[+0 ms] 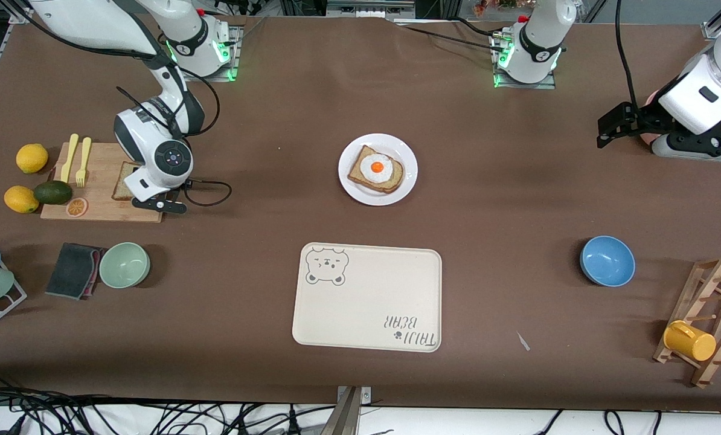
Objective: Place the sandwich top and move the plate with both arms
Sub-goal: 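Grasp the bread slice edge with the right gripper and lift, then carry the bread slice with the right gripper over the egg toast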
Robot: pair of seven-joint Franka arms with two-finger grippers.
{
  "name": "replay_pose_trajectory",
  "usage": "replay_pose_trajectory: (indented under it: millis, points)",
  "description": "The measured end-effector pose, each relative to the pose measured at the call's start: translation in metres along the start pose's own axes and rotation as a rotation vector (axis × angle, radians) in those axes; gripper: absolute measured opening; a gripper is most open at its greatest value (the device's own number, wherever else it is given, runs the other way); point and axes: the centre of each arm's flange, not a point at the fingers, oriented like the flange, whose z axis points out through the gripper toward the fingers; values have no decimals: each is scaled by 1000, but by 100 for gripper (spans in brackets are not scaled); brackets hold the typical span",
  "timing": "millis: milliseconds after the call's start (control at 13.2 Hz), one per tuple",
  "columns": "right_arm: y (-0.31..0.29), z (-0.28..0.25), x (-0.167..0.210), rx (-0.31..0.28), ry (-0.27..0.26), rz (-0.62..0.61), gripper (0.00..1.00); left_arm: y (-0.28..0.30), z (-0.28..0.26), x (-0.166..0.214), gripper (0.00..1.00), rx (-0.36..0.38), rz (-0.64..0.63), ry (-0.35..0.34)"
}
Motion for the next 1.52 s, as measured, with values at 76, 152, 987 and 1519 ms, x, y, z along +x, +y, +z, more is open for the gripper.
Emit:
replay_pose_trajectory:
  millis: [76,152,987,1519]
  points:
    - [0,1,1,2,-1,0,64,0,0,0,100,0,0,0]
    - [0,4,2,5,-3,2,64,0,0,0,100,0,0,0]
    - [2,4,13,8,-4,80,11,0,0,0,100,0,0,0]
    - [-13,-60,26,-15,-69,113,9,1,0,0,100,0,1,0]
